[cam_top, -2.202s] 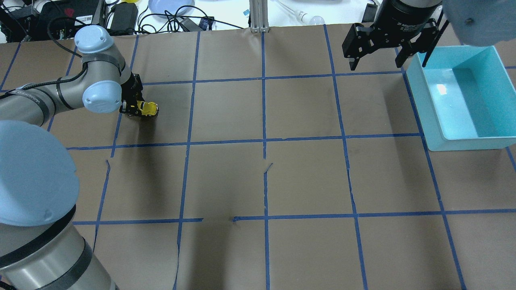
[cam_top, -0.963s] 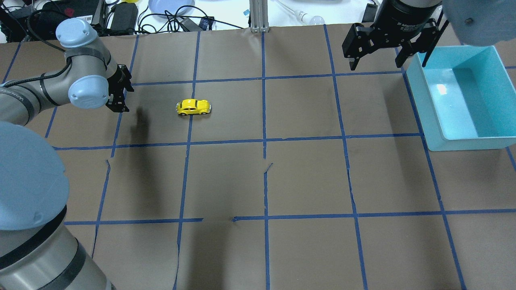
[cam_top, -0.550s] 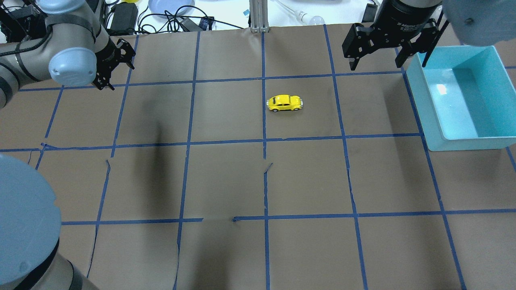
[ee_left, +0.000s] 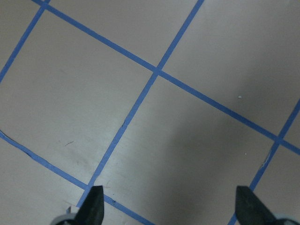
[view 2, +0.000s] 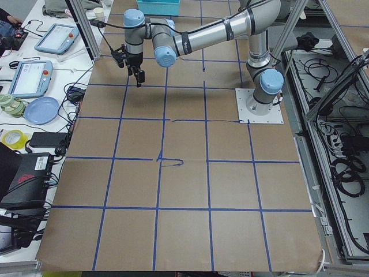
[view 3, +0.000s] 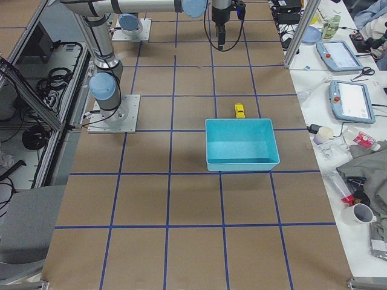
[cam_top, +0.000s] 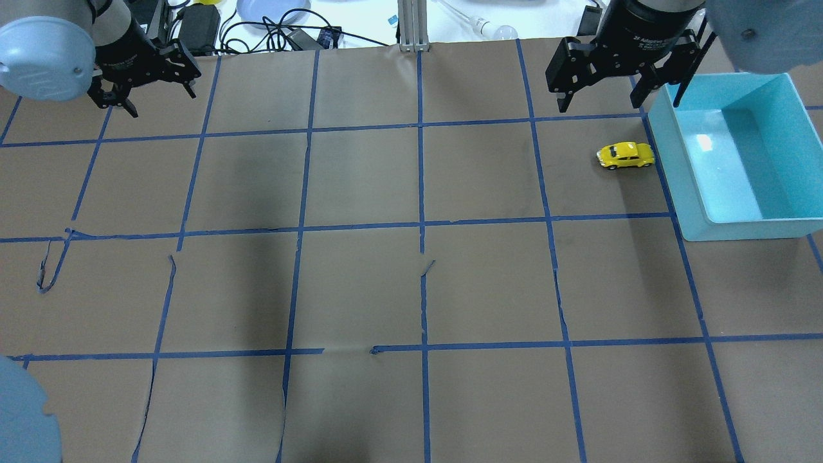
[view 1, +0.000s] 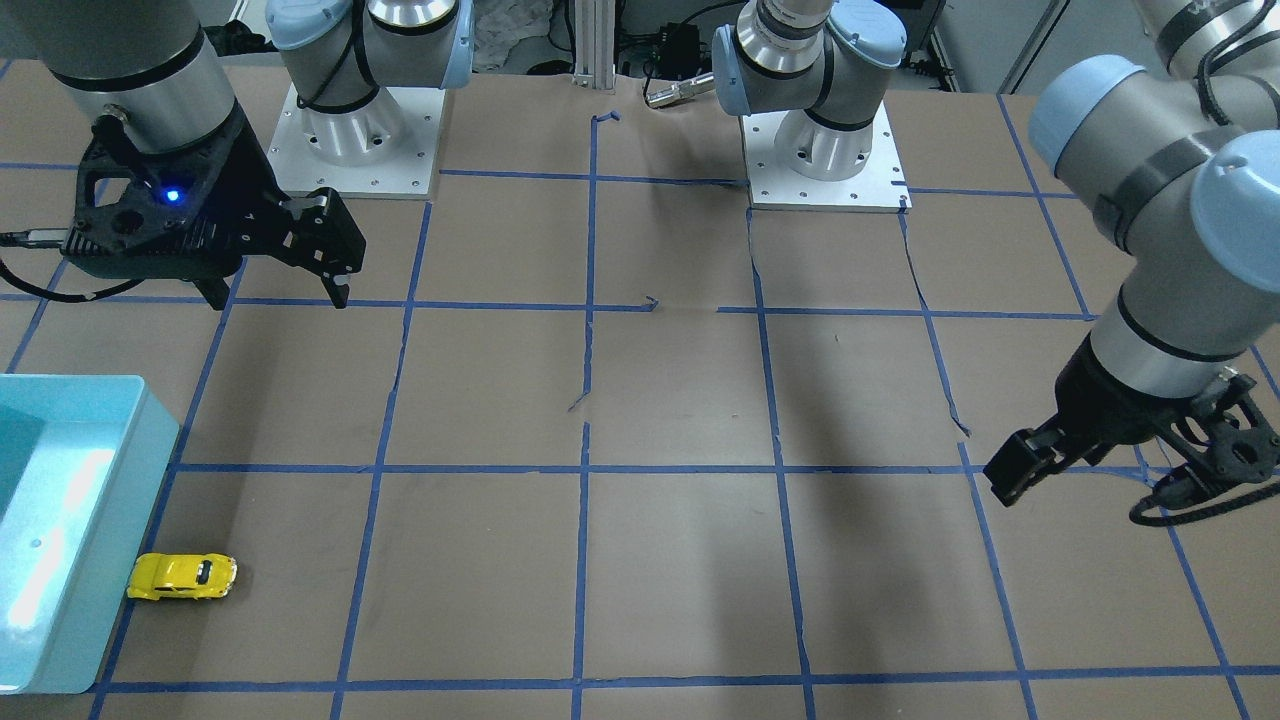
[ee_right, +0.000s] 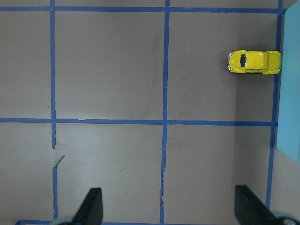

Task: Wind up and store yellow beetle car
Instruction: 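Raise the left gripper away while lowering the right gripper onto the car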

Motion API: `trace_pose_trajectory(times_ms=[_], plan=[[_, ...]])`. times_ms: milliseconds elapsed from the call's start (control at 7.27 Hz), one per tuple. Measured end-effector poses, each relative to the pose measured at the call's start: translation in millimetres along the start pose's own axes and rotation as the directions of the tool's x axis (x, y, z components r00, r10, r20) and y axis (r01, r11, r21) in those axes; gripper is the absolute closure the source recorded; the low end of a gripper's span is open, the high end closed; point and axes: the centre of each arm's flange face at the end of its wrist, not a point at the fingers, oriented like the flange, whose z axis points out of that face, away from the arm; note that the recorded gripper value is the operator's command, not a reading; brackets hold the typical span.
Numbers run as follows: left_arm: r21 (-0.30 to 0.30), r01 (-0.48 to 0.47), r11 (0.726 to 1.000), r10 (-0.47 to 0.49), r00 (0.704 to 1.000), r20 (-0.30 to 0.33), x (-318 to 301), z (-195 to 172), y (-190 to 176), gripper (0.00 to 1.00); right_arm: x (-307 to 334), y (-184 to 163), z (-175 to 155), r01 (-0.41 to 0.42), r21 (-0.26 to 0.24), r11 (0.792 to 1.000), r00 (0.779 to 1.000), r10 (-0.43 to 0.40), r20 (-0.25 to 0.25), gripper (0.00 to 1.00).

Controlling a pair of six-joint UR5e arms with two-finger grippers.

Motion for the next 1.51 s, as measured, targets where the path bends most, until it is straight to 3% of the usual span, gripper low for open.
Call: trace_pose_trajectory(times_ms=[275,550,826,963,1101,1239,1376,1514], plan=[[-0.068,-0.111,0.991,0.111,0.994,-0.013,17,-25,30,0.0,0,0,-4,0.001,0.007,1.0,1.0,-0.001,-0.001,0.0],[-0.052,-0.202,0.978,0.199,0.979,-0.052,60,-56,66,0.0,-1,-2,-9,-0.002,0.018,1.0,1.0,0.002,0.009,0.0],[-0.064,-0.245,0.967,0.242,0.969,-0.059,77,-74,93,0.0,0,-7,-20,-0.029,0.033,0.999,0.997,0.026,0.078,0.0],[-0.108,-0.258,0.96,0.253,0.966,-0.057,79,-72,103,0.0,5,-9,-19,-0.025,0.019,1.0,0.997,0.023,0.074,0.0],[-0.131,-0.269,0.954,0.263,0.963,-0.058,80,-71,111,0.0,12,-14,-13,0.053,0.001,0.999,0.997,-0.053,0.053,0.0],[-0.136,-0.277,0.951,0.271,0.961,-0.061,80,-73,117,0.0,22,-23,1,0.188,-0.018,0.982,0.981,-0.187,0.044,0.0],[-0.137,-0.294,0.946,0.287,0.956,-0.069,79,-75,123,0.0,37,-39,24,0.309,-0.041,0.95,0.95,-0.307,0.055,0.0],[-0.135,-0.333,0.933,0.325,0.943,-0.076,77,-75,127,0.0,51,-58,52,0.438,-0.051,0.897,0.898,-0.435,0.071,0.0]])
